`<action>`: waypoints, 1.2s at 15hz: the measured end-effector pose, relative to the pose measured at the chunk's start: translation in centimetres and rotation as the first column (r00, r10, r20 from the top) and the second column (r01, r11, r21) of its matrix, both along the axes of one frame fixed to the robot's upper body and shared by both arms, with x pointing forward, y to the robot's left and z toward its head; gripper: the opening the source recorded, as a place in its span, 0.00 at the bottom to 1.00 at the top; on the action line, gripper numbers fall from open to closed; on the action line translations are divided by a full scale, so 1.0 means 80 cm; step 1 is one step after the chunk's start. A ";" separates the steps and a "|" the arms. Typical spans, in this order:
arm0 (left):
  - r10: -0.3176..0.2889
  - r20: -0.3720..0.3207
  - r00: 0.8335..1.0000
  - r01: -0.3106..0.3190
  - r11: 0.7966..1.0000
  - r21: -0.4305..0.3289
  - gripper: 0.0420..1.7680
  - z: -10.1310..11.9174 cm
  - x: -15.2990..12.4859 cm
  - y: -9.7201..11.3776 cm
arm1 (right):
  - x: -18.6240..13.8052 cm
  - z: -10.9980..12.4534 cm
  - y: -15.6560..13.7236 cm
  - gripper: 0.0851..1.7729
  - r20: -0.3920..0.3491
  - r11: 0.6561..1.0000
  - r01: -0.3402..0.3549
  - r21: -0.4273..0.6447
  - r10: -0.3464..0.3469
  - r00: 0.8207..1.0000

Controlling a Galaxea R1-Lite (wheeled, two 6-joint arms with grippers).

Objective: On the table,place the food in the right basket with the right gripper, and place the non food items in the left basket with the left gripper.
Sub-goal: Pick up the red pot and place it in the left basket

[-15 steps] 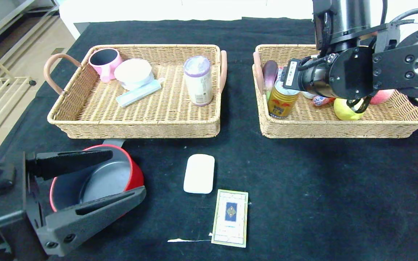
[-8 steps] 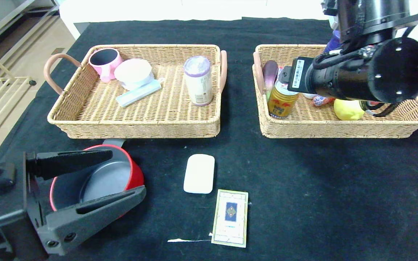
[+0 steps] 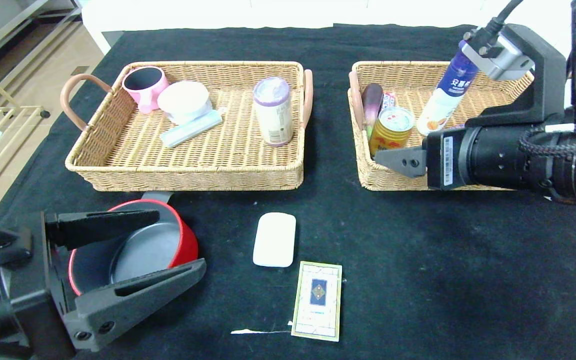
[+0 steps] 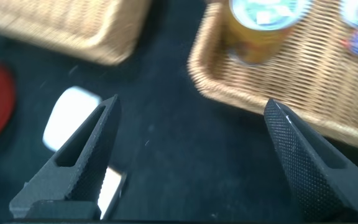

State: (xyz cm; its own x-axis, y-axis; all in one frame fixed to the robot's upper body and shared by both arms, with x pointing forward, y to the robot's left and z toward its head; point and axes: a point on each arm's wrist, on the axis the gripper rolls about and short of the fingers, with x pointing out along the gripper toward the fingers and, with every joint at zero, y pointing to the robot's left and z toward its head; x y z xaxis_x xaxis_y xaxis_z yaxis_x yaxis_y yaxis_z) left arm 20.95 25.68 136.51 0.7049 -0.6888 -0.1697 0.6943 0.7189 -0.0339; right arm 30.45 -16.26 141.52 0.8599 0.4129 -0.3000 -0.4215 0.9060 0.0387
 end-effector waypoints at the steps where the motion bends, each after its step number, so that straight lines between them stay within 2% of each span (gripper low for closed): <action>1: 0.000 -0.001 1.000 0.000 1.000 0.002 1.00 0.000 0.000 0.000 | -0.007 -0.007 -0.005 0.95 0.022 0.997 -0.069 -0.017 0.069 0.997; 2: 0.000 0.000 1.000 0.000 1.000 0.004 1.00 -0.001 0.001 0.000 | -0.013 -0.015 -0.010 0.95 0.048 0.990 -0.139 -0.032 0.140 0.989; 4: -0.001 -0.001 1.000 0.001 1.000 0.005 1.00 -0.001 0.001 0.000 | -0.023 -0.029 -0.021 0.95 0.089 0.965 -0.260 -0.039 0.262 0.961; 5: 0.000 -0.001 1.000 0.000 1.000 0.005 1.00 -0.001 0.001 0.000 | -0.027 -0.033 -0.027 0.95 0.112 0.951 -0.307 -0.033 0.309 0.944; 8: 0.000 0.003 1.000 0.000 1.000 0.012 1.00 -0.001 0.000 0.000 | -0.039 -0.057 -0.043 0.96 0.111 0.910 -0.410 -0.066 0.415 0.903; 11: 0.000 0.006 1.000 0.000 1.000 0.018 1.00 -0.001 -0.001 0.001 | -0.052 -0.076 -0.057 0.96 0.112 0.888 -0.455 -0.066 0.460 0.881; 15: -0.011 -0.002 1.000 0.011 1.000 0.026 1.00 -0.004 -0.001 -0.002 | -0.056 -0.102 -0.076 0.96 0.184 0.868 -0.495 -0.032 0.492 0.851; 16: -0.003 0.001 1.000 0.003 0.999 0.034 1.00 -0.005 -0.001 -0.003 | -0.057 -0.110 -0.081 0.96 0.192 0.864 -0.503 -0.027 0.498 0.846; 18: 0.024 0.013 1.000 -0.024 0.999 0.048 1.00 -0.005 0.000 -0.003 | -0.058 -0.126 -0.093 0.96 0.190 0.867 -0.497 -0.020 0.492 0.850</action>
State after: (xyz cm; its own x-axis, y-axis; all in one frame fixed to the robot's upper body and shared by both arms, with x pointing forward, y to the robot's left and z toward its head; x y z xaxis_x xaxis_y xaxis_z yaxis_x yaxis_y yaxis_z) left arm 20.92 25.42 136.10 0.7234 -0.6627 -0.1935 0.6769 0.7360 0.0099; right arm 25.81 -23.67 131.45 0.5778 0.8042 -0.1397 -0.8156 0.5755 -0.0604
